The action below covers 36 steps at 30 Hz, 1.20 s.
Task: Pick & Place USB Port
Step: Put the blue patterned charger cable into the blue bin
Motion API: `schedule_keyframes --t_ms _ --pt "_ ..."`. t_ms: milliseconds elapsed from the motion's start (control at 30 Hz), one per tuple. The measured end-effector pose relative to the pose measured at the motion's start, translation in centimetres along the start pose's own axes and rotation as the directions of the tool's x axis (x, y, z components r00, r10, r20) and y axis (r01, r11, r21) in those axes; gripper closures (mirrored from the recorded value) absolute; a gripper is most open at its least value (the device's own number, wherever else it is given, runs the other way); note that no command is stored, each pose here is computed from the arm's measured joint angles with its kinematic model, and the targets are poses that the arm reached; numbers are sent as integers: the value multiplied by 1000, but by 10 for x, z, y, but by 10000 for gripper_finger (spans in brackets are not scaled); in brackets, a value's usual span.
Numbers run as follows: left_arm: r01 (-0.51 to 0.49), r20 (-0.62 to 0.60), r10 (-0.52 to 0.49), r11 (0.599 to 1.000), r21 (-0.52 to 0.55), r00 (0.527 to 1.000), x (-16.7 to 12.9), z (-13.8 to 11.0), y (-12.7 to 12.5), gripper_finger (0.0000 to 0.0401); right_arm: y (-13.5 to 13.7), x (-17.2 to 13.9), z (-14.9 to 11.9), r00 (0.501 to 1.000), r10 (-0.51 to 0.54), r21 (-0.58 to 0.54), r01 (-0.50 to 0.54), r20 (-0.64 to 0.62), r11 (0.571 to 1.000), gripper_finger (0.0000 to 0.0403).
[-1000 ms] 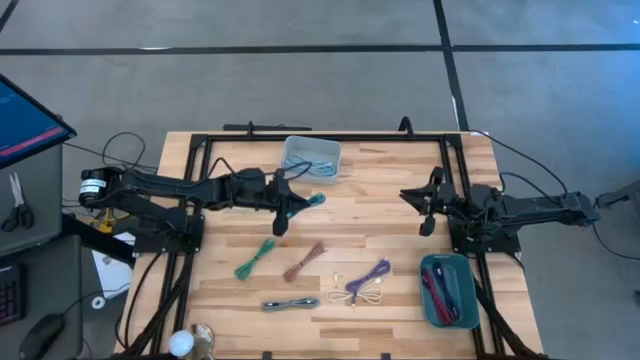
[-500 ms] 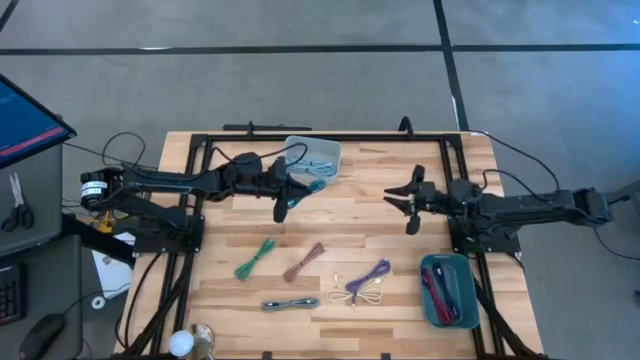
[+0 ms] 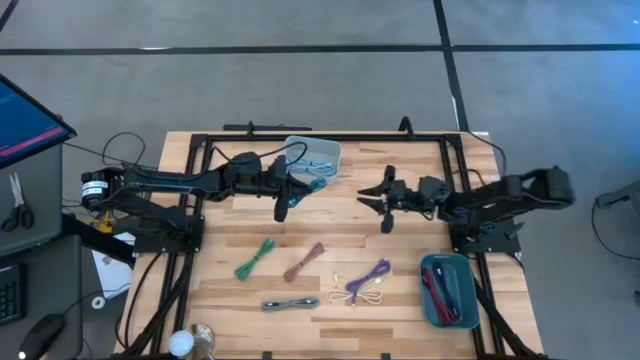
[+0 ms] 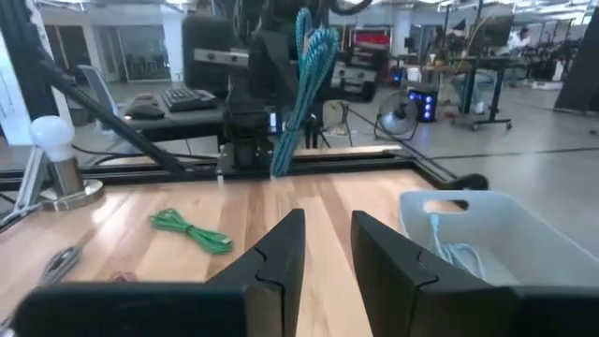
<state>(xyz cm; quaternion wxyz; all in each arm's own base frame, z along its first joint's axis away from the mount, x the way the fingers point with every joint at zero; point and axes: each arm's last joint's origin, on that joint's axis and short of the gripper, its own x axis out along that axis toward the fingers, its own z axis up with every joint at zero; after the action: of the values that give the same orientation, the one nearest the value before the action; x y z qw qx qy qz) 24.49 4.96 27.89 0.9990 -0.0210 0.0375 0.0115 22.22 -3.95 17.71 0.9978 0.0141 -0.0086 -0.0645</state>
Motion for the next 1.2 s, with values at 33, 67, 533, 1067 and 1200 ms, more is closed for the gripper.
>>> schedule_keyframes --t_ms 33,67,533,1067,1200 --pt "0 0 0 1000 0 1000 0 0 0 385 1 7 1 1000 6 5 -6 0 1000 320" --pt "0 0 0 1000 0 1000 0 0 0 385 2 15 2 1000 11 5 -11 3 1000 320" --pt "-1 -16 1 1000 -4 1000 0 -4 0 385 14 81 11 998 61 0 -61 26 998 320" --pt "-15 -44 15 1000 -17 999 -2 -16 0 385 14 101 28 998 59 -8 -59 29 998 321" --pt "-15 -44 15 1000 -17 999 -2 -16 0 385 14 103 31 997 58 -30 -57 42 998 337"
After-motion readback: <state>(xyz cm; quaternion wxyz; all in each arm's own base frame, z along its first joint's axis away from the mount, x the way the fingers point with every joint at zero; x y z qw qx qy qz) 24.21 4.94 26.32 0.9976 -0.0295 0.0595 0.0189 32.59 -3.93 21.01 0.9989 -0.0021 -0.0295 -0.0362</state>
